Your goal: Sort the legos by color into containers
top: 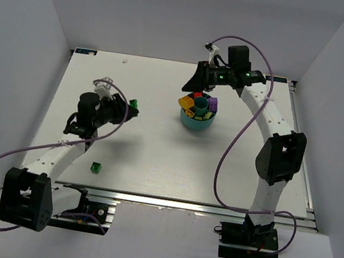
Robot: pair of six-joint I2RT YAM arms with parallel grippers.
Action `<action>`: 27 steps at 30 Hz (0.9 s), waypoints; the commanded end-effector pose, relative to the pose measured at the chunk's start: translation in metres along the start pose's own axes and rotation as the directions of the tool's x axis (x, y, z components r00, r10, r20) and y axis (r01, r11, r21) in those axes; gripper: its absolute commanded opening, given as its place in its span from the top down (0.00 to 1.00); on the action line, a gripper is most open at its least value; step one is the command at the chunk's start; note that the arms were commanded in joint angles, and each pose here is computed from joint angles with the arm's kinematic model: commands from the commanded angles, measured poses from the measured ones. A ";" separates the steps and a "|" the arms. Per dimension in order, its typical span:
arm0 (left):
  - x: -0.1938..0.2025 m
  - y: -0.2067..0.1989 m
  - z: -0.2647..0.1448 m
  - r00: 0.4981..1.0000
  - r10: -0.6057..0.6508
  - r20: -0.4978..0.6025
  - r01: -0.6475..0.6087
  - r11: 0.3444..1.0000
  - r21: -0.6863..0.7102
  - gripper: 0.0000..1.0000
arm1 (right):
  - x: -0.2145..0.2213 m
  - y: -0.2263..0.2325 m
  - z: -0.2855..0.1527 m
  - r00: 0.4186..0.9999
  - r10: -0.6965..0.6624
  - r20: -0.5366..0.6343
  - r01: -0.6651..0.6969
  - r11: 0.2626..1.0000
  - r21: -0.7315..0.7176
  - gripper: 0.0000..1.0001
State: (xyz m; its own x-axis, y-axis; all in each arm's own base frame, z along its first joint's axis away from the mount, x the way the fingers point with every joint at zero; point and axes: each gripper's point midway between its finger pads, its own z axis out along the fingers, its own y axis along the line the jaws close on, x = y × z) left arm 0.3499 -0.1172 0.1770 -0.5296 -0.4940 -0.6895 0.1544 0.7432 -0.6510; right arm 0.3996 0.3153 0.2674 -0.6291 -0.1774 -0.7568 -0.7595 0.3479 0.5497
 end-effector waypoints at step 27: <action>0.032 -0.115 0.027 0.907 0.413 0.081 -0.419 0.875 0.243 1.00 | 0.038 0.065 0.055 0.986 0.100 -0.135 -0.098 0.995 0.020 0.41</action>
State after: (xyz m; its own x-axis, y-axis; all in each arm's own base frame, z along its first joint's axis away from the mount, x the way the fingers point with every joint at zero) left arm 0.3331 -0.2261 0.1938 -0.4153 -0.1567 -0.8961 0.5331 0.7563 -0.3793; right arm 0.3330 0.3830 0.2486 -0.7398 -0.2748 -0.6141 -0.6713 0.3622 0.6467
